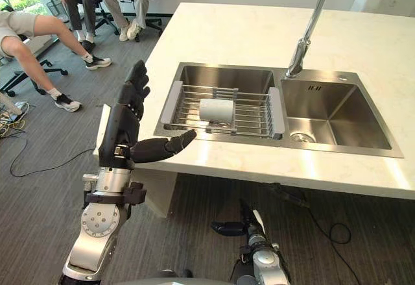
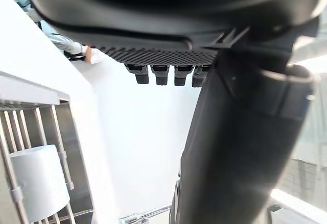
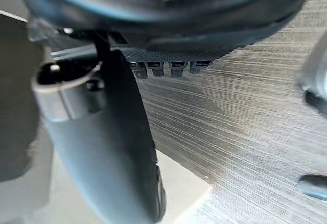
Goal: Walk over to the sink, pick up the cup, carry it to the dishwasher, place the cup inside the dishwasher, then close the dishwasher door
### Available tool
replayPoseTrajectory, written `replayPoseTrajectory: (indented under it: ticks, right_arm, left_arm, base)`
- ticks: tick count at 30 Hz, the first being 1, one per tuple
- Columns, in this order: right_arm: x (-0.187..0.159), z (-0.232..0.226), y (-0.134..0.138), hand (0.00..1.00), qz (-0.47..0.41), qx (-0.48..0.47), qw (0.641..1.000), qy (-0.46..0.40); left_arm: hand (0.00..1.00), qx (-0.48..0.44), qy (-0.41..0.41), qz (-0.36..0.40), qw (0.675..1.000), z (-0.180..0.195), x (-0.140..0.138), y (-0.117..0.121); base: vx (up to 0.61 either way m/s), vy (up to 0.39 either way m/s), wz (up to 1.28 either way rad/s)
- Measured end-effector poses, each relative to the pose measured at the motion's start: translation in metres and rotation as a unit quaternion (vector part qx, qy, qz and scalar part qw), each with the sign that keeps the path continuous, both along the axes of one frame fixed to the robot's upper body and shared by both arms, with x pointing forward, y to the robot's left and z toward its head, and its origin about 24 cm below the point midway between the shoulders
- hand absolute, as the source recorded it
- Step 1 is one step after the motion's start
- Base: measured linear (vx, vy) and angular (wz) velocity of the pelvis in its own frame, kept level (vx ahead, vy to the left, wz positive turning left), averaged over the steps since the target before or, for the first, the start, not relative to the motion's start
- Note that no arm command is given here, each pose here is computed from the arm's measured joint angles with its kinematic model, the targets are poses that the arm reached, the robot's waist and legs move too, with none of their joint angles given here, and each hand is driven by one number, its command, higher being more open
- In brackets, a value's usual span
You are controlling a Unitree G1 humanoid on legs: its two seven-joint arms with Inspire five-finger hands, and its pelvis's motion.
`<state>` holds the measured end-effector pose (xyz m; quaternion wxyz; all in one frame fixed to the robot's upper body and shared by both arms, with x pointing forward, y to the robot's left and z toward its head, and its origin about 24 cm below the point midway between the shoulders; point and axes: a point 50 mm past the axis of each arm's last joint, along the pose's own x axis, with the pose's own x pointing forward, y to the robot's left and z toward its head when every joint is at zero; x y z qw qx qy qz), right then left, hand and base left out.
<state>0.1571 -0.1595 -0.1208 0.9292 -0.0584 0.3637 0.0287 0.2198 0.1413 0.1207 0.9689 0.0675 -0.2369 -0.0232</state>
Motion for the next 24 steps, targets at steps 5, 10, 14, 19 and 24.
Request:
replayPoseTrajectory:
  ticks: [5,10,14,19,24]
  right_arm:
    - [-0.013,-0.007,-0.014,1.00,-0.012,-0.018,0.999,0.026]
    - [-0.016,-0.007,-0.026,1.00,-0.020,-0.037,0.999,0.031]
    - [-0.008,-0.002,-0.024,1.00,-0.019,-0.034,0.999,0.012]
    - [-0.015,-0.004,-0.019,1.00,-0.021,-0.026,0.999,0.017]
    - [-0.025,-0.007,-0.015,1.00,-0.023,-0.018,0.999,0.030]
  left_arm:
    - [1.00,-0.008,0.024,-0.013,1.000,-0.008,0.003,-0.009]
    - [1.00,0.003,0.033,-0.019,0.999,-0.012,0.008,-0.010]
    - [1.00,0.031,0.013,-0.019,0.999,-0.005,0.012,-0.012]
    - [1.00,0.059,0.003,-0.011,0.998,-0.001,0.015,-0.007]
    - [1.00,0.084,0.004,-0.008,0.996,-0.002,0.015,-0.005]
  base:
    - [0.16,-0.188,-0.06]
    - [0.07,-0.075,0.16]
    - [0.10,0.094,-0.14]
    - [0.13,0.101,-0.11]
    - [0.10,0.040,-0.15]
